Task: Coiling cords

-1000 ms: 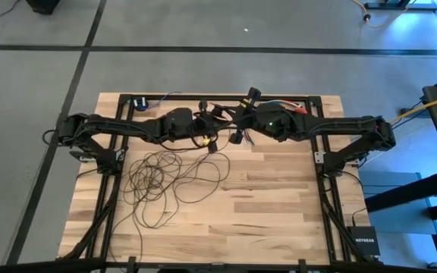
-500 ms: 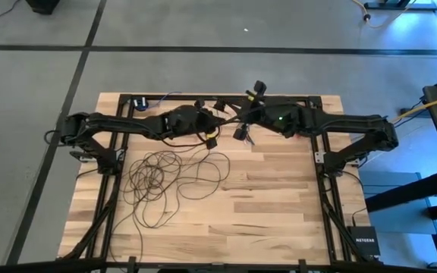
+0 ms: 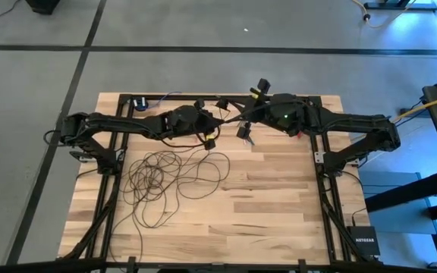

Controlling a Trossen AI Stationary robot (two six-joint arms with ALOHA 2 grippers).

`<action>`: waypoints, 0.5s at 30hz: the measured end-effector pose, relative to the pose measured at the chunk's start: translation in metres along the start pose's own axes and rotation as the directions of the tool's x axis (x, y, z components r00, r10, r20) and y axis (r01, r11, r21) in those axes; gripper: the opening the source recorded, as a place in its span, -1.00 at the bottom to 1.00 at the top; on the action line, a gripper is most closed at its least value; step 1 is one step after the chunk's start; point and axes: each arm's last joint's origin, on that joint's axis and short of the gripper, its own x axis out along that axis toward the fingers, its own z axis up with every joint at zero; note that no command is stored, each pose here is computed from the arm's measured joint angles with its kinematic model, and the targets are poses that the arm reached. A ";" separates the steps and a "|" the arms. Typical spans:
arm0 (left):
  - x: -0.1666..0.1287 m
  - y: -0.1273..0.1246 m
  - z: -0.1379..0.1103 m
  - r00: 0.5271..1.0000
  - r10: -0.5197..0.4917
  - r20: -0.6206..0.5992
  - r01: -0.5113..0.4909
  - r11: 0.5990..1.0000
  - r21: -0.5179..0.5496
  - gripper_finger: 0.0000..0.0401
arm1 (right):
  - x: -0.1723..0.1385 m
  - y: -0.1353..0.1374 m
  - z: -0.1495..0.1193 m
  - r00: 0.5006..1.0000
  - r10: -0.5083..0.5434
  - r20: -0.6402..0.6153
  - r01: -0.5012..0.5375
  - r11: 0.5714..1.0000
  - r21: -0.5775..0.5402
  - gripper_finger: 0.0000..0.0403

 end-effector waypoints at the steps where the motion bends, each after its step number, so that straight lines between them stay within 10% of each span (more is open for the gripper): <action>1: 0.000 0.002 -0.002 1.000 0.008 -0.019 -0.008 1.000 0.001 -0.99 | 0.000 0.001 -0.001 1.000 0.009 -0.013 -0.009 1.000 -0.008 -0.98; 15: -0.004 0.020 -0.012 0.960 0.229 -0.158 -0.243 0.967 -0.076 -0.99 | -0.003 0.020 -0.032 0.959 0.088 -0.269 -0.123 0.985 -0.117 -0.98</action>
